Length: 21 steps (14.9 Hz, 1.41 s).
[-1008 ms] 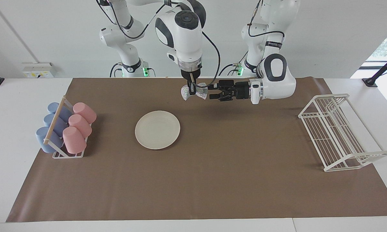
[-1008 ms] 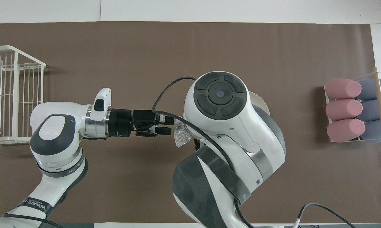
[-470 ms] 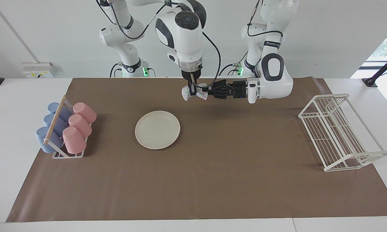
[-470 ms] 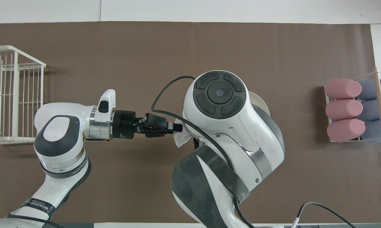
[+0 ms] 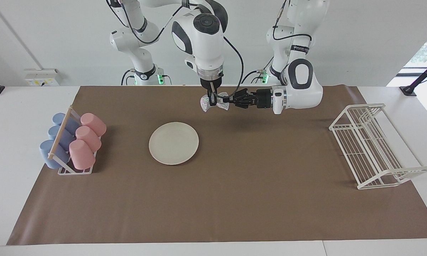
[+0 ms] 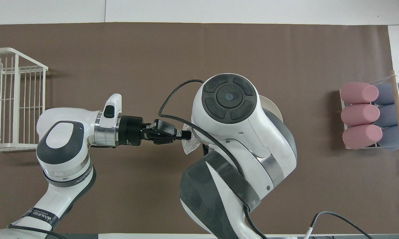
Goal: Wipe plate with sponge
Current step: 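Grasp the cloth with the left gripper and open the right gripper, then carry the cloth toward the rack while the right gripper withdraws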
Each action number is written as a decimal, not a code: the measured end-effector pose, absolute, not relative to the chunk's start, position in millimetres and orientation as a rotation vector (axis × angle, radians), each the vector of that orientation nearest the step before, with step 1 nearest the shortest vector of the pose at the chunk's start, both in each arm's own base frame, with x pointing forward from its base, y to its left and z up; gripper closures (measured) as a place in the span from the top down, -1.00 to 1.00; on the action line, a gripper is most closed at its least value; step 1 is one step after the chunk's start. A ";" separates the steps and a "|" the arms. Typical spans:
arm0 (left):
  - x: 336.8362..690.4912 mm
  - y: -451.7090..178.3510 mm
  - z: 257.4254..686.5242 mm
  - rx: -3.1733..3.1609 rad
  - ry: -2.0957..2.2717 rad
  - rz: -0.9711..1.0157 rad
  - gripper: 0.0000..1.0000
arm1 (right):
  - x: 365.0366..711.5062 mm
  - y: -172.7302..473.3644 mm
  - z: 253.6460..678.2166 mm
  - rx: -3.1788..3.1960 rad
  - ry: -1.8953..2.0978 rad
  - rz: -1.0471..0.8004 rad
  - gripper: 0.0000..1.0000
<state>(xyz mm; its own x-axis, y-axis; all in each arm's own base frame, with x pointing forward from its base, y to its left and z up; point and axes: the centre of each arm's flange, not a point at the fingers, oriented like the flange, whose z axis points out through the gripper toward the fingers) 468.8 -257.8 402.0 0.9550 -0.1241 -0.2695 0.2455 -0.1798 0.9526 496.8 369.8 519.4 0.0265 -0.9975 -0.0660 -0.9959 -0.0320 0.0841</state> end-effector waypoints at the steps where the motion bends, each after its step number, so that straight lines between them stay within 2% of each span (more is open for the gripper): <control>1: 468.9 -257.7 402.0 1.721 0.093 -0.330 -0.91 | 496.8 369.8 519.4 2.240 -2.176 -0.166 -0.77; 6: 469.1 -257.1 402.5 1.717 0.092 -0.333 -0.91 | 496.9 369.9 519.8 2.241 -2.176 -0.166 -0.77; 7: 469.2 -256.8 402.6 1.717 0.092 -0.333 -0.91 | 497.0 369.8 520.0 2.241 -2.176 -0.164 -0.67; 11: 469.3 -256.5 402.7 1.715 0.092 -0.333 -0.91 | 498.9 368.2 522.0 2.242 -2.184 -0.160 0.11; 15: 469.6 -256.0 402.9 1.715 0.097 -0.337 -0.91 | 517.6 342.5 522.4 2.231 -2.204 -0.159 0.95; 19: 473.8 -247.4 404.0 1.770 0.102 -0.357 -0.91 | 538.1 306.0 527.4 2.403 -2.037 -0.153 1.00; 21: 480.9 -237.2 410.5 1.842 0.092 -0.370 -0.91 | 550.1 264.2 538.5 2.530 -1.869 -0.152 1.00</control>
<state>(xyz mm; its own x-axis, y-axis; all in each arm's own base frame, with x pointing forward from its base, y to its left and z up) 480.9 -237.2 410.5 0.9463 -0.1249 -0.2981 0.2500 -0.3020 0.9199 550.1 264.2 538.5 0.2909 -0.9532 -0.0821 -0.9539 -0.2955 0.0515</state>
